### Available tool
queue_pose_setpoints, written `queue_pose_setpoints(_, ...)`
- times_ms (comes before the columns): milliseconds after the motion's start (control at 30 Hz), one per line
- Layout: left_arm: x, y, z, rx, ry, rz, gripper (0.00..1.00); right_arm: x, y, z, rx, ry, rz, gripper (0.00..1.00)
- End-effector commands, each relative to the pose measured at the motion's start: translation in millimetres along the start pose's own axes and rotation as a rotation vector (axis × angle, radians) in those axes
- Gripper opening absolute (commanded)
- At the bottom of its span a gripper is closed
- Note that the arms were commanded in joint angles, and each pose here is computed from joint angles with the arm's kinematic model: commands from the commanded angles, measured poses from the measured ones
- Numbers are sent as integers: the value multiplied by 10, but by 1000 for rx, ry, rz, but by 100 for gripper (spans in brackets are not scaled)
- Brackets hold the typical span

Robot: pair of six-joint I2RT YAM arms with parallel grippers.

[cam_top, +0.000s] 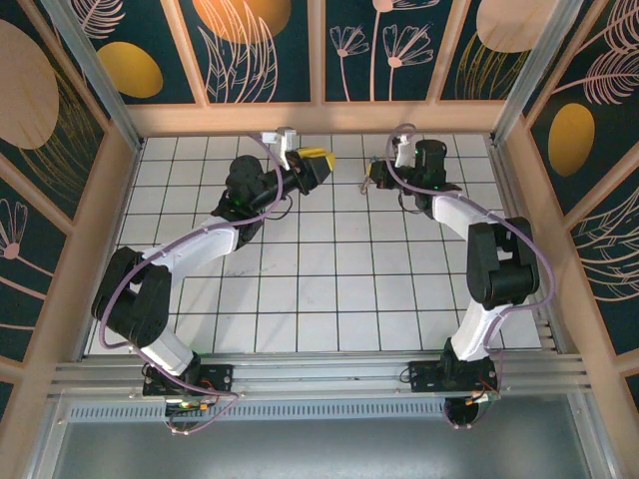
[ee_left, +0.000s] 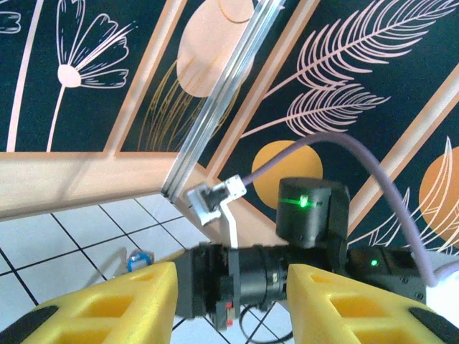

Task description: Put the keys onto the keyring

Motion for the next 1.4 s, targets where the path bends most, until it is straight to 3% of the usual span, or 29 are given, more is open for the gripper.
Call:
queue_pose_setpoints(0,-38,-54,-101,-31,25,3,44,75,52,142,2,1,-54,0)
queue_pose_setpoints(500,-39,-28,-103,-40,10,26,45,103,138,419,56,28,-53,0)
queue_pose_setpoints(1100,-52,-41,-73,-38,-26,43,45,-94,467,1358,253,148,1,0)
queue_pose_setpoints(1267,-56,-41,-82,-41,-31,48,46,-59,520,1550,295,154,-7,24)
queue_pose_setpoints(1367,-61,-40,-82,-40,-37,53,46,45,528,1627,326,161,-48,32)
Point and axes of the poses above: each hand's point on the last joint's axis, 136 mm out from that joint toward the fingers, its own y axis out along the fingers, its own x axis along the line the jaws close on, z = x × y, the point moved 9 cm from there along -y, back along the fingers, and after that the axes turned 13 degrees about y, right-handed, at the moved point
